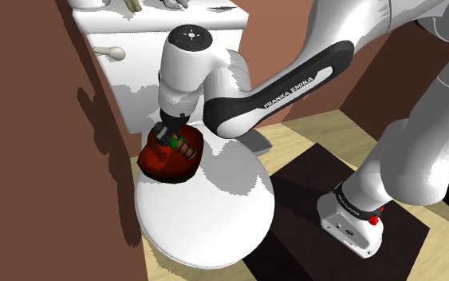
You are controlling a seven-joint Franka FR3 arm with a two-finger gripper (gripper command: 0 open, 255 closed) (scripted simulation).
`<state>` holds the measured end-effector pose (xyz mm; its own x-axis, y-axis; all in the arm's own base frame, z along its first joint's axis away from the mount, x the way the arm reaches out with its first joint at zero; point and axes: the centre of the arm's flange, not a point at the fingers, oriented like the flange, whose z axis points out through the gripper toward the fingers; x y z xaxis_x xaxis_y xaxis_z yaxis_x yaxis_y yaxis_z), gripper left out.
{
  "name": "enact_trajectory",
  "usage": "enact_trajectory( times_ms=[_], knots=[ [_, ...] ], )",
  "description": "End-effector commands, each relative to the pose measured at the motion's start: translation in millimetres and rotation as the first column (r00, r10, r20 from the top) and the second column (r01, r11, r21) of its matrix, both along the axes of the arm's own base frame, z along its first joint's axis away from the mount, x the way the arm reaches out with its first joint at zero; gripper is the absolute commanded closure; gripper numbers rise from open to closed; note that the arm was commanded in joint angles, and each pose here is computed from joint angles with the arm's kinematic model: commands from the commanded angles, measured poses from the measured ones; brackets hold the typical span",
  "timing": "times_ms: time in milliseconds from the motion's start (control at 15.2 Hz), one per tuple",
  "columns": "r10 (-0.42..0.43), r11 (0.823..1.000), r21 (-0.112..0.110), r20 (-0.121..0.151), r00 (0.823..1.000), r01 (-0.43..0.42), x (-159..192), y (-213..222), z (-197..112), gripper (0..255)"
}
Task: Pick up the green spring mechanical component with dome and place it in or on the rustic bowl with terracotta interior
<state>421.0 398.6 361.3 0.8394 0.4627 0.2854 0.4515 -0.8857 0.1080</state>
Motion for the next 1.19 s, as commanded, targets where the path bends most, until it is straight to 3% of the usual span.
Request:
enact_trajectory(
  times_ms=[0,66,396,660,1122],
  knots=[
    [0.000,1.000,0.000,-0.001,1.000,0.000,-0.2,0.0,-0.3,255],
    [0.000,1.000,0.000,-0.001,1.000,0.000,-0.1,-0.1,-0.3,0],
    [0.000,1.000,0.000,-0.001,1.000,0.000,-0.2,0.0,-0.3,0],
    [0.000,1.000,0.000,-0.001,1.000,0.000,-15.3,-1.9,47.4,0],
    [0.000,1.000,0.000,-0.001,1.000,0.000,-15.3,-1.9,47.4,0]
  ],
)
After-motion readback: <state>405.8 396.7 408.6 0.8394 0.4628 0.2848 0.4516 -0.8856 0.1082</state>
